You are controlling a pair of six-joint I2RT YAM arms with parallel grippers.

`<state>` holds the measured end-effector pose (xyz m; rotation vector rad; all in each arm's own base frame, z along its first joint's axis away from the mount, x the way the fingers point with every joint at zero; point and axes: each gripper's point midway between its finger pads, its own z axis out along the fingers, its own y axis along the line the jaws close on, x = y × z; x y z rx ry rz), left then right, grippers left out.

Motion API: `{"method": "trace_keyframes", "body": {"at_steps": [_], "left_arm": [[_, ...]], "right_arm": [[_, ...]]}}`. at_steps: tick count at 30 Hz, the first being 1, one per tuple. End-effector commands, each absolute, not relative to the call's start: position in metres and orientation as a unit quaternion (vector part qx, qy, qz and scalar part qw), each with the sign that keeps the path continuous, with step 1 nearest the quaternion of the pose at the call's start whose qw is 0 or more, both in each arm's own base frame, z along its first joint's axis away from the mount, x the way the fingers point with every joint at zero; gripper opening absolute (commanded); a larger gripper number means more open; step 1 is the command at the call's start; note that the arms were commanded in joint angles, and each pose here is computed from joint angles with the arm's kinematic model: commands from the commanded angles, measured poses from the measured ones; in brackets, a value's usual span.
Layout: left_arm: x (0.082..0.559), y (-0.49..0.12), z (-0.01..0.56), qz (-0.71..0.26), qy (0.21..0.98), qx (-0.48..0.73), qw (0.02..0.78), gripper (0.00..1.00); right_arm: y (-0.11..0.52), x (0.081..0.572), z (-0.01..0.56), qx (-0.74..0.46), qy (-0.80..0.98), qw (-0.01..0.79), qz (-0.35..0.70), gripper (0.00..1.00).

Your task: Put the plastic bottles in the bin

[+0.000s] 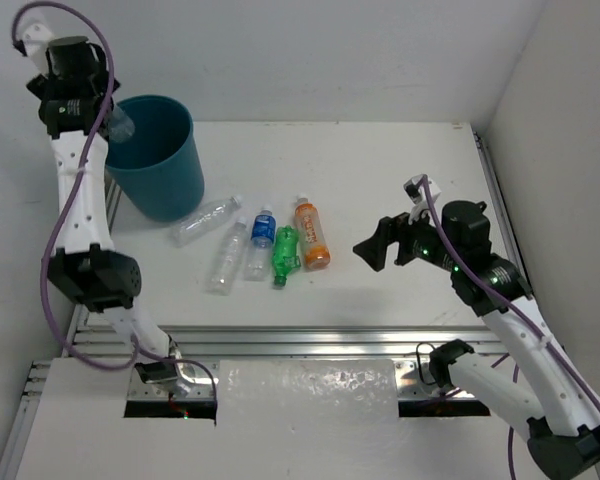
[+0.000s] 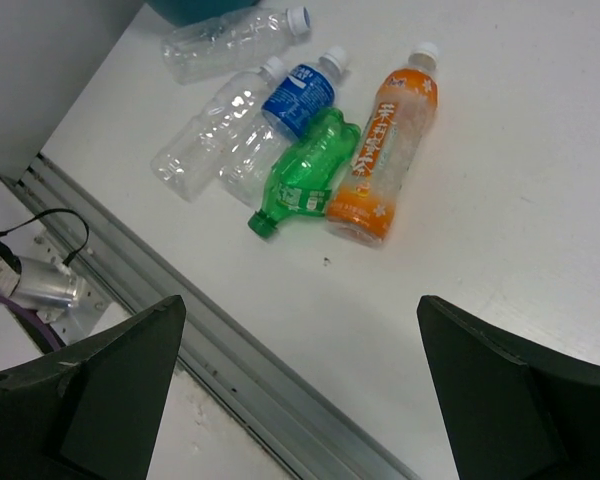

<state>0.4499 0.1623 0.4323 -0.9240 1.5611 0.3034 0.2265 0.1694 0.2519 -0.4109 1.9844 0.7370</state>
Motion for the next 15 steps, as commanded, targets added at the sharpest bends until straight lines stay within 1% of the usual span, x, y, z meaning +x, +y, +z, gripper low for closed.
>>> {"method": "trace_keyframes", "body": {"at_steps": [1, 2, 3, 4, 6, 9, 10, 11, 12, 13, 14, 15], "left_arm": [[0.477, 0.149, 0.402, 0.08, 0.724, -0.369, 0.577, 0.78], [0.482, 0.144, 0.398, 0.062, 0.732, -0.362, 0.574, 0.81], [0.489, 0.137, 0.392, 0.044, 0.739, -0.357, 0.569, 0.89], [0.492, 0.13, 0.388, 0.027, 0.747, -0.349, 0.565, 0.99], [0.493, 0.125, 0.387, 0.015, 0.753, -0.341, 0.563, 1.0], [0.482, 0.115, 0.397, -0.002, 0.752, -0.332, 0.569, 1.0], [0.469, 0.107, 0.411, -0.008, 0.748, -0.324, 0.579, 1.0], [0.459, 0.102, 0.42, -0.008, 0.746, -0.319, 0.584, 1.0], [0.44, 0.085, 0.441, -0.014, 0.74, -0.304, 0.6, 1.0], [0.43, 0.076, 0.448, -0.012, 0.738, -0.292, 0.609, 1.0], [0.422, 0.055, 0.437, -0.013, 0.751, -0.276, 0.599, 1.0], [0.395, 0.047, 0.461, -0.02, 0.731, -0.268, 0.628, 1.0]], "right_arm": [[0.178, 0.24, 0.249, -0.147, 0.815, 0.464, 0.314, 0.99], [0.184, 0.242, 0.24, -0.148, 0.822, 0.445, 0.323, 0.99], [0.187, 0.243, 0.231, -0.147, 0.827, 0.431, 0.33, 0.99], [0.193, 0.247, 0.23, -0.141, 0.824, 0.429, 0.343, 0.99], [0.2, 0.259, 0.21, -0.124, 0.841, 0.399, 0.344, 0.99], [0.205, 0.282, 0.199, -0.103, 0.856, 0.383, 0.332, 0.99], [0.207, 0.292, 0.178, -0.092, 0.876, 0.356, 0.313, 0.99], [0.206, 0.301, 0.17, -0.085, 0.884, 0.35, 0.297, 0.99], [0.208, 0.313, 0.173, -0.083, 0.887, 0.356, 0.283, 0.99], [0.204, 0.323, 0.144, -0.071, 0.911, 0.33, 0.237, 0.99], [0.204, 0.33, 0.135, -0.069, 0.918, 0.322, 0.219, 0.99], [0.212, 0.338, 0.136, -0.074, 0.92, 0.321, 0.214, 0.98]]}}
